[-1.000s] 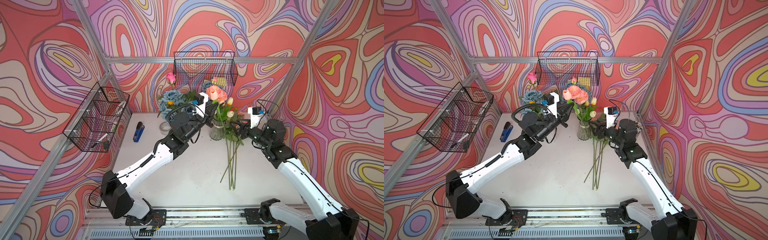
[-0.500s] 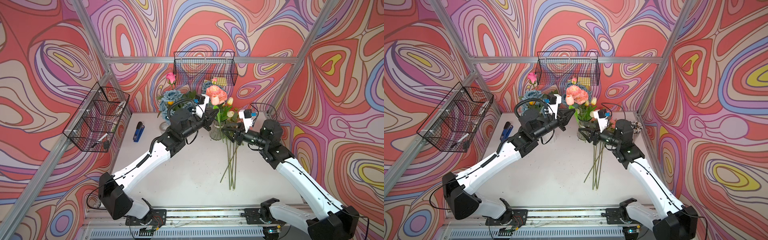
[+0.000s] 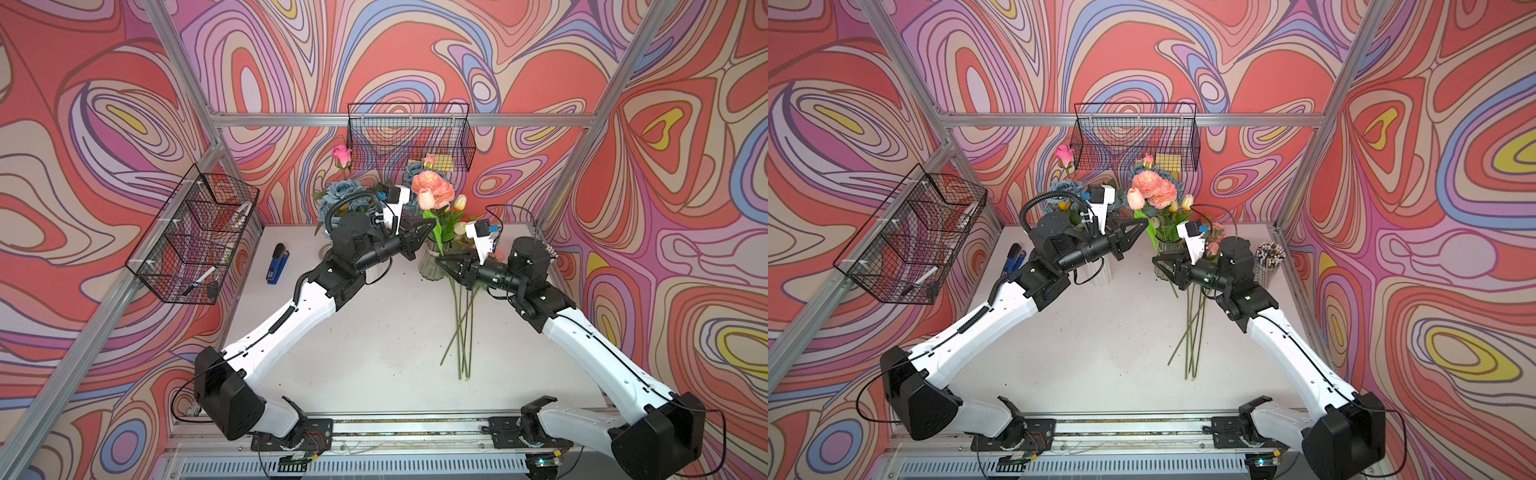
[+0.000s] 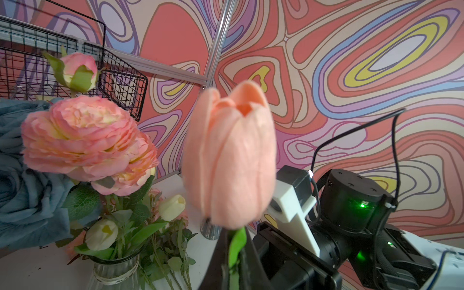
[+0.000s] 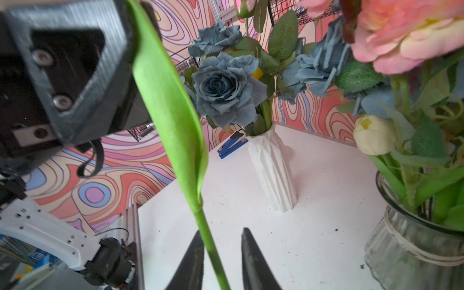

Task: Pick out pink flowers from the vase
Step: Pick up the flower from the vase, then place the flower at the center of the board.

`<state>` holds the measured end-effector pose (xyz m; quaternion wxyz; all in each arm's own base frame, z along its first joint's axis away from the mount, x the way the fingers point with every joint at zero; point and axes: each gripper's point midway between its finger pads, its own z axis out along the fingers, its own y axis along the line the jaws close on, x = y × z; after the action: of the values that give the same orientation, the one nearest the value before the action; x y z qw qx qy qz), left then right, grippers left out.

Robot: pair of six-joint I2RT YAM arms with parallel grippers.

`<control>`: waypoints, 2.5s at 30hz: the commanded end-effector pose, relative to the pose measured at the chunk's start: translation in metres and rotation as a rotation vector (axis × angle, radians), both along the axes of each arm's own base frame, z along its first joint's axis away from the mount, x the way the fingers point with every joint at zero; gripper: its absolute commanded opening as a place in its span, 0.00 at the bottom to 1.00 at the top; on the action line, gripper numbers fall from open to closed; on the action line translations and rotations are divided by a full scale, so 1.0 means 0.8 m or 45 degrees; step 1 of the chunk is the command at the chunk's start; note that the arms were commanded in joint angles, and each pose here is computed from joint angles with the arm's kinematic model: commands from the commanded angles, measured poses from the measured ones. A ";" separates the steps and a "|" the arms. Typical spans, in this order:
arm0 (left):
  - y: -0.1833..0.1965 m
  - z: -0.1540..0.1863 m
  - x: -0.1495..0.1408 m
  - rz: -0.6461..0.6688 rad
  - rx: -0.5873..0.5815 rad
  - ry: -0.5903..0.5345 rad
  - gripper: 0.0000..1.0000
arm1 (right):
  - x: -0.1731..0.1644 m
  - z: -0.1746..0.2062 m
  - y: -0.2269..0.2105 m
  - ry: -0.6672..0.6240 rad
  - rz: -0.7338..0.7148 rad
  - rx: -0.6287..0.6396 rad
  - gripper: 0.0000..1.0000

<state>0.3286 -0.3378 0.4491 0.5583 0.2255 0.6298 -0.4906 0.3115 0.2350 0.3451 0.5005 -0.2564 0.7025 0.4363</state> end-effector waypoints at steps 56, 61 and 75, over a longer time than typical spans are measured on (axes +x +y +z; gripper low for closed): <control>0.011 -0.201 -0.010 0.082 0.124 0.072 1.00 | 0.072 -0.156 -0.187 0.354 -1.192 -0.557 0.00; 0.005 -0.226 -0.013 0.080 0.178 0.087 1.00 | 0.088 -0.196 -0.181 0.476 -1.115 -0.564 0.00; -0.002 -0.262 -0.028 0.055 0.212 0.072 1.00 | 0.114 -0.318 -0.157 0.771 -0.922 -0.624 0.00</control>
<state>0.3081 -0.3369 0.2335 0.5109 0.2364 0.7064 -0.4291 0.3935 0.1023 0.0894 0.3116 0.0294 0.9455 0.0896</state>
